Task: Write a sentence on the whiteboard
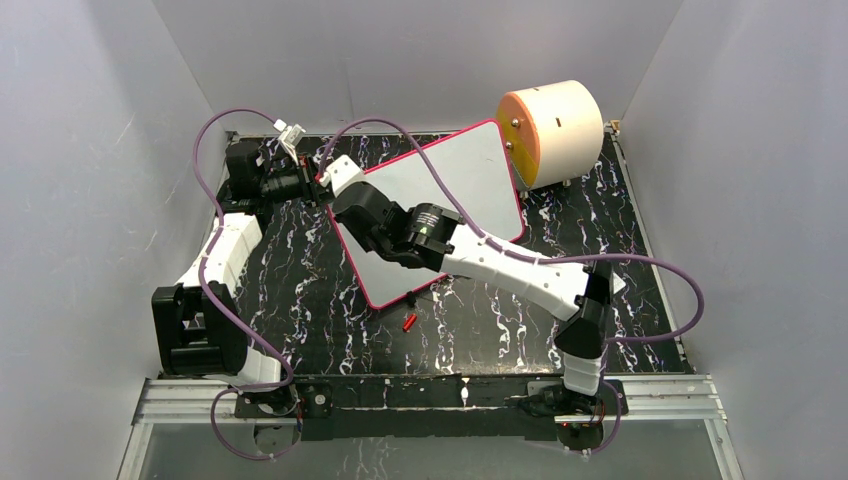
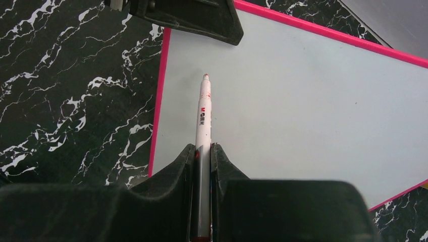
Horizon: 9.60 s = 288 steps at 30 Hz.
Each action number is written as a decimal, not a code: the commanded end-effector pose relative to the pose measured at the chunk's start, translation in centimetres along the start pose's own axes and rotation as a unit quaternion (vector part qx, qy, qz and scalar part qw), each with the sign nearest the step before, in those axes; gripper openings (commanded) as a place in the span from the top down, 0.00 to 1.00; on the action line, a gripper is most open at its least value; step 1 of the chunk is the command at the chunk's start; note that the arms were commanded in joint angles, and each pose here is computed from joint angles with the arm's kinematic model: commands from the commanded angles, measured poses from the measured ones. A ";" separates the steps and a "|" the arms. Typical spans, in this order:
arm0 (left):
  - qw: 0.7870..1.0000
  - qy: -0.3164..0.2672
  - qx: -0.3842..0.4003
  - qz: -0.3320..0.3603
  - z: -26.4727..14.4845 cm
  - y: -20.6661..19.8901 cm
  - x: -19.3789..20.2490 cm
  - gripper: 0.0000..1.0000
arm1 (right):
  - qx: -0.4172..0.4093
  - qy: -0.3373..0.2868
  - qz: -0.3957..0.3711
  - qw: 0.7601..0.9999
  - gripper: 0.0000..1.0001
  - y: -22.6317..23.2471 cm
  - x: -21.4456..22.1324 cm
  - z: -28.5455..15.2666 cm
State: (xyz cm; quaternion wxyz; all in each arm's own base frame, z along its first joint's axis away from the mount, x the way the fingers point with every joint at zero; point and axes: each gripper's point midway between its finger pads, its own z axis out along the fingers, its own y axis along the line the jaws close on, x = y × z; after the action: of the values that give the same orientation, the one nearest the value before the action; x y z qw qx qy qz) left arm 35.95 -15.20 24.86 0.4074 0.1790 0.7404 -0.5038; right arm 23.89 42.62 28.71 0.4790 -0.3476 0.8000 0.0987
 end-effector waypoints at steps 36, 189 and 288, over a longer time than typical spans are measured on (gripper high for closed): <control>1.000 0.013 -0.013 -0.013 -0.1 -0.7 0.8 1.00 | 0.008 -0.037 0.022 0.999 1.00 1.1 -2.9 1.6; 1.000 0.013 -0.012 -0.011 0.0 -0.8 0.8 1.00 | 0.068 0.005 0.025 0.997 1.00 -0.4 1.0 2.3; 1.000 0.013 -0.015 -0.009 -0.1 -0.8 0.8 1.00 | 0.033 0.049 0.023 0.998 1.00 -0.4 2.3 2.3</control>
State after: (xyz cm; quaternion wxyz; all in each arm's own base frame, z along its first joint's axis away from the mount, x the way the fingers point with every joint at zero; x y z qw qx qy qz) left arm 35.78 -15.24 24.87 0.4089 0.1786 0.7444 -0.4968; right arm 24.92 42.23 25.10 0.4493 -0.3292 0.8287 0.0552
